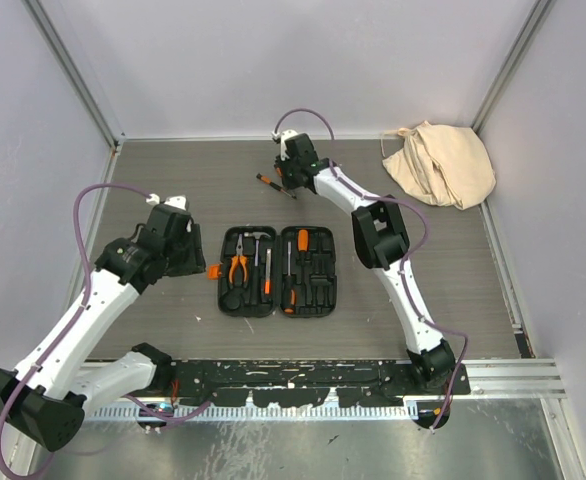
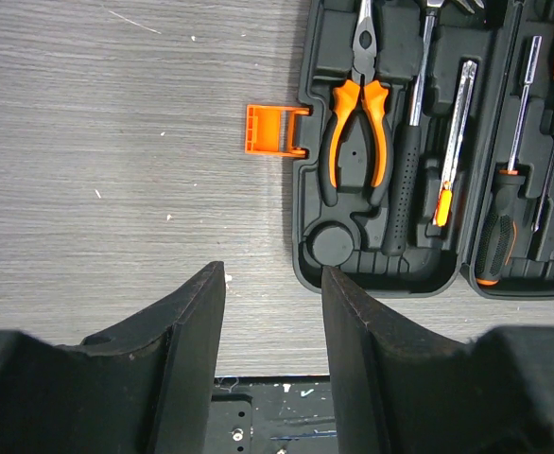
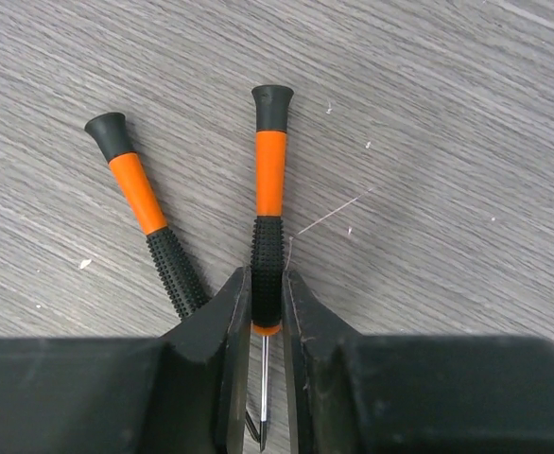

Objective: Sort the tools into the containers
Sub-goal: Pick up the screwdriver from the center of the board, then place the screwdriver in the storage box.

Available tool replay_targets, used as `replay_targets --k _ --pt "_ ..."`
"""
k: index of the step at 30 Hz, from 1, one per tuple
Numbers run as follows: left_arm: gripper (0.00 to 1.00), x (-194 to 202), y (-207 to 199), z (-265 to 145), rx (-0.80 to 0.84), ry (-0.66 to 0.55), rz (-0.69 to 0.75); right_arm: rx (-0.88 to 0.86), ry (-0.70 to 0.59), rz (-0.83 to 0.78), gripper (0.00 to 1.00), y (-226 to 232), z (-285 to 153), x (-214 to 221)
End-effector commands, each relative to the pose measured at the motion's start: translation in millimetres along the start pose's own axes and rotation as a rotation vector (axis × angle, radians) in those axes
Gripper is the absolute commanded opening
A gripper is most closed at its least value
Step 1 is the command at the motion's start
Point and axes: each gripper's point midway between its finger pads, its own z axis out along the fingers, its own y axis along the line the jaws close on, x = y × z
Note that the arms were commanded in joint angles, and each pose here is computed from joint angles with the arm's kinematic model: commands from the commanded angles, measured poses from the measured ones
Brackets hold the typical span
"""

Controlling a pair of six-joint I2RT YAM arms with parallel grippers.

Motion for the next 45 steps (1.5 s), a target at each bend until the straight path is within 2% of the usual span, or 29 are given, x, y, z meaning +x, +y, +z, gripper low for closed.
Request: replay_targets --k 1,15,22,24,30,35,38,40,42,45 --pt "0.46 -7.3 0.3 0.2 -0.004 -0.023 -0.002 0.122 0.048 -0.063 0.12 -27.0 -22.2 5.0" --pt "0.46 -12.1 -12.1 5.1 0.045 -0.024 -0.002 0.187 -0.073 0.001 0.08 -67.7 -109.4 -29.1" --pt "0.46 -23.2 -25.5 1.0 0.105 -0.049 -0.009 0.165 -0.175 0.076 0.01 -71.5 -164.9 -37.2" --pt "0.46 -28.0 -30.3 -2.0 0.127 -0.061 -0.015 0.148 -0.244 0.098 0.00 -66.3 -186.9 -46.2" --pt "0.46 -40.9 -49.5 -15.2 0.224 -0.084 -0.013 -0.023 -0.377 0.168 0.00 -30.4 -241.1 -50.0" --pt "0.49 -59.5 -72.8 -28.5 0.341 -0.134 -0.004 -0.250 -0.527 0.132 0.00 13.9 -291.0 -37.5" --pt "0.52 -69.1 -89.8 -38.0 0.425 -0.147 0.003 -0.386 -0.624 0.034 0.00 46.8 -318.8 -20.5" --pt "0.53 -74.6 -101.1 -44.3 0.481 -0.149 0.007 -0.413 -0.671 -0.116 0.00 70.5 -330.9 -10.0" --pt "0.55 -77.4 -111.8 -50.2 0.536 -0.142 0.015 -0.411 -0.663 -0.298 0.00 91.9 -334.1 4.9" --pt "0.64 -78.3 -123.5 -57.2 0.602 -0.129 0.029 -0.441 -0.627 -0.556 0.02 116.5 -335.8 28.7"
